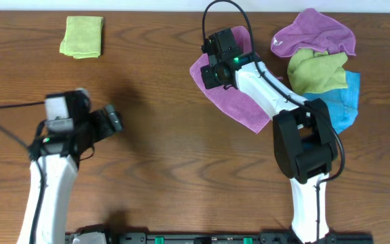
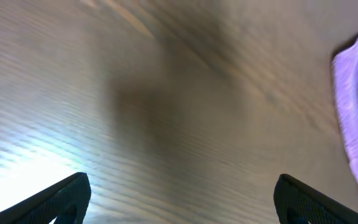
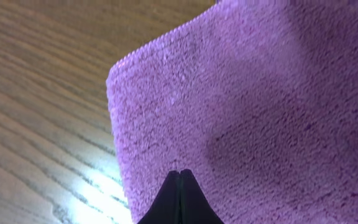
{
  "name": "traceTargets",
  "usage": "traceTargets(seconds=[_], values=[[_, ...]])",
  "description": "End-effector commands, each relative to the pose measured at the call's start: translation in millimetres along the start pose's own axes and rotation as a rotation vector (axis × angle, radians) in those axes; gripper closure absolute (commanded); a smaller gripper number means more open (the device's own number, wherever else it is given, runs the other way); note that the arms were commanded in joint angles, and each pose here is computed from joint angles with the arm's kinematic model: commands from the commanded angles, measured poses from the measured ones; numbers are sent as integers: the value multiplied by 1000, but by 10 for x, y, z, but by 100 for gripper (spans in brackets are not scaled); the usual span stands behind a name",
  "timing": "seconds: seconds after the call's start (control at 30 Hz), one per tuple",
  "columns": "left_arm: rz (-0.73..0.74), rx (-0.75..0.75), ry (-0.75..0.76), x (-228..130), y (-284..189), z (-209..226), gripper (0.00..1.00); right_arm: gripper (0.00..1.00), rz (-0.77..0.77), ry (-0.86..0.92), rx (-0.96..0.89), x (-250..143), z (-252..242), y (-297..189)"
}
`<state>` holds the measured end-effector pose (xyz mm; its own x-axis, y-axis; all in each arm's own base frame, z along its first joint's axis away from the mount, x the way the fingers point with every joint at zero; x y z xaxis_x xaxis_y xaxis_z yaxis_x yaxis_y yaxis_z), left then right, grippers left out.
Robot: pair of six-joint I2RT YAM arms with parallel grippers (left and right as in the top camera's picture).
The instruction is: Fold the cloth
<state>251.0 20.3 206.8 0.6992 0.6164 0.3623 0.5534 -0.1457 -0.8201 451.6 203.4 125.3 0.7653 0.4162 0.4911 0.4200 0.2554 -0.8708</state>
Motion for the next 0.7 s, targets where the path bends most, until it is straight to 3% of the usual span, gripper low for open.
traceTargets(seconds=[0.0,0.33,0.67], values=[[-34,-47,21,62,-152,-49,5,99,25,-19,-17,-60,22,148],[-29,-45,20,48,-162,-46,5,99,127,-75,53,-293,387,505],[-50,-32,1,93,-175,5,5,99,123,-201,309,-348,1276,472]])
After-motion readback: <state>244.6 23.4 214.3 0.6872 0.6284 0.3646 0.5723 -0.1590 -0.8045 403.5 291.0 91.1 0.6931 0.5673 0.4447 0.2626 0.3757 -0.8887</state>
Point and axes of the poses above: each gripper's point midway between its finger pads, its own y axis out along the fingers, its own z axis along the line the jaws close on, x = y × z, the point moved 10 cm from there along -y, back along the fingers, and after that the axes turned 10 degrees about -y, right-handed, at the moved point
